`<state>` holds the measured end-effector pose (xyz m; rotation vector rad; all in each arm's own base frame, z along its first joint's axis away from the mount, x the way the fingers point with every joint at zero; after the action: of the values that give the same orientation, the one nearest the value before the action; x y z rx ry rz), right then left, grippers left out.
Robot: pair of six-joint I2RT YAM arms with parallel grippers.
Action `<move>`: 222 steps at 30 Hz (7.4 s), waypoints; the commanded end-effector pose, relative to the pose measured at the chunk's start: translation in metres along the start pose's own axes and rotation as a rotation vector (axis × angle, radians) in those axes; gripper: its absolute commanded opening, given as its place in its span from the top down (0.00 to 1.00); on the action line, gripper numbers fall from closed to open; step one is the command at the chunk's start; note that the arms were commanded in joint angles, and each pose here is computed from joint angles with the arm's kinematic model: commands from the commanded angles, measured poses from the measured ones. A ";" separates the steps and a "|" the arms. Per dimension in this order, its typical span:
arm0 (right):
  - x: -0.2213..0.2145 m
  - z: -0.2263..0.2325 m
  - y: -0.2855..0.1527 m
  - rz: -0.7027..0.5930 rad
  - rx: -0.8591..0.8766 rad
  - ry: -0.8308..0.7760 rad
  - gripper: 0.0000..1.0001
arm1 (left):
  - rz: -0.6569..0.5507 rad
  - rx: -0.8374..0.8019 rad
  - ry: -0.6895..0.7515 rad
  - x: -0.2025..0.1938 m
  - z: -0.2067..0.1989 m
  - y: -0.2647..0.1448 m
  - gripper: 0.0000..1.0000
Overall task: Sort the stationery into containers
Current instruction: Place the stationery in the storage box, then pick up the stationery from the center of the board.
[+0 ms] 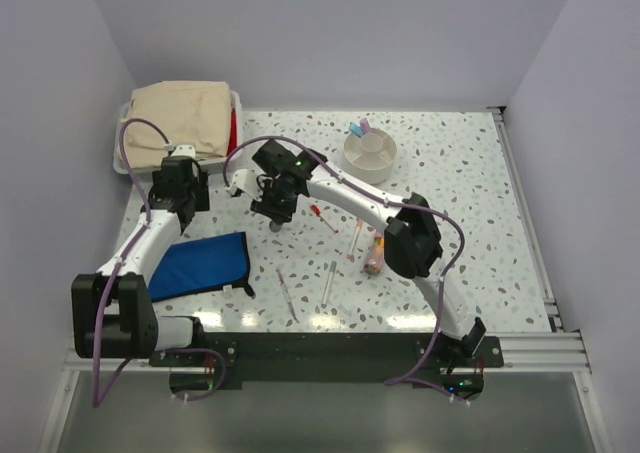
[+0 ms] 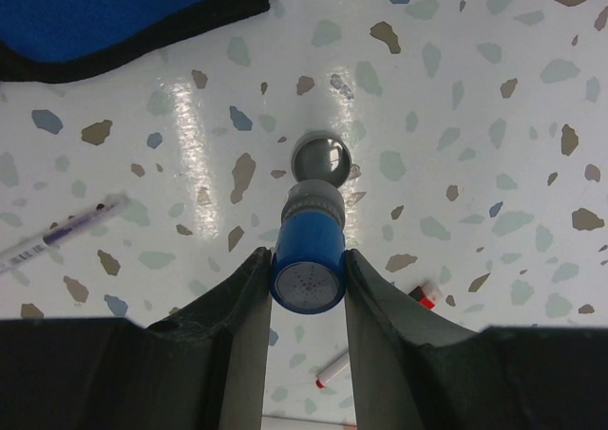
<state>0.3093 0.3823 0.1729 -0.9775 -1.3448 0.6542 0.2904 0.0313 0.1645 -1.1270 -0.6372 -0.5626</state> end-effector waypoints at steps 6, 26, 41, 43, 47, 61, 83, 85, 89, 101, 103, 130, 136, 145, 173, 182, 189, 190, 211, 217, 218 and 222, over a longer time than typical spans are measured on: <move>0.019 -0.015 0.002 -0.077 -0.070 -0.051 1.00 | -0.072 0.015 -0.040 0.004 0.004 -0.007 0.24; 0.007 -0.010 0.014 -0.041 -0.018 -0.038 1.00 | -0.062 -0.016 -0.025 0.002 0.000 -0.003 0.24; -0.001 -0.008 0.027 -0.022 0.007 -0.052 1.00 | -0.054 -0.023 -0.022 0.000 -0.002 -0.001 0.24; -0.002 -0.009 0.029 -0.018 0.008 -0.052 1.00 | -0.053 -0.023 -0.020 0.000 -0.002 -0.001 0.24; -0.002 -0.008 0.030 -0.012 0.011 -0.059 1.00 | -0.051 -0.029 -0.019 -0.001 -0.003 0.001 0.23; 0.021 -0.017 0.015 -0.090 -0.010 -0.090 1.00 | -0.043 -0.046 -0.018 -0.002 -0.006 0.004 0.24; 0.010 -0.012 0.022 -0.055 0.046 -0.067 1.00 | -0.041 -0.053 -0.012 0.000 -0.007 0.006 0.23; 0.014 -0.015 0.019 -0.077 0.034 -0.061 1.00 | -0.042 -0.055 -0.010 0.001 -0.007 0.006 0.23; 0.020 -0.020 0.013 -0.098 0.017 -0.081 1.00 | -0.041 -0.063 -0.011 0.002 -0.008 0.007 0.23; 0.010 -0.021 0.025 -0.078 0.026 -0.064 1.00 | -0.037 -0.072 -0.011 0.002 -0.010 0.009 0.23; 0.009 -0.021 0.027 -0.077 0.029 -0.059 1.00 | -0.039 -0.072 -0.012 0.002 -0.010 0.009 0.23; -0.014 -0.013 0.027 0.037 0.092 -0.096 1.00 | -0.026 -0.075 -0.002 0.000 -0.011 0.013 0.23; -0.020 -0.010 0.041 0.051 0.089 -0.110 1.00 | -0.027 -0.078 0.000 -0.001 -0.012 0.013 0.23; -0.032 -0.003 0.068 0.097 0.108 -0.125 1.00 | -0.022 -0.073 0.017 0.000 -0.013 0.010 0.23; -0.012 -0.067 -0.137 -0.058 -0.179 0.031 1.00 | -0.140 -0.196 0.112 0.060 -0.021 0.011 0.26; -0.072 -0.157 -0.224 -0.172 -0.480 0.349 1.00 | -0.154 -0.340 0.169 0.079 -0.047 0.021 0.31; -0.114 -0.199 -0.240 -0.191 -0.577 0.504 1.00 | -0.174 -0.410 0.138 0.090 -0.061 0.022 0.31; -0.119 -0.203 -0.245 -0.190 -0.590 0.510 1.00 | -0.174 -0.416 0.144 0.090 -0.063 0.022 0.31; -0.172 -0.240 -0.174 -0.105 -0.449 0.657 1.00 | -0.203 -0.446 0.168 0.105 -0.079 0.015 0.31; -0.178 -0.238 -0.159 -0.083 -0.401 0.684 1.00 | -0.188 -0.446 0.186 0.097 -0.081 0.014 0.31; -0.179 -0.237 -0.157 -0.075 -0.397 0.691 1.00 | -0.186 -0.444 0.186 0.097 -0.081 0.014 0.31; -0.183 -0.235 -0.152 -0.057 -0.399 0.728 0.76 | -0.182 -0.442 0.188 0.095 -0.081 0.016 0.31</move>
<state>0.4917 0.1039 0.2197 -1.3398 -0.8642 -0.0037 0.3784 -0.0467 0.1936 -1.4319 -0.4515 -0.9551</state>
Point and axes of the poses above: each gripper's point midway between its finger pads, its own y axis out along the fingers, its own z axis along the line the jaws close on, x = y × z, the point moved 8 cm from there along -y, back along the fingers, and after that the axes turned 5 degrees about y, right-handed, at the moved point
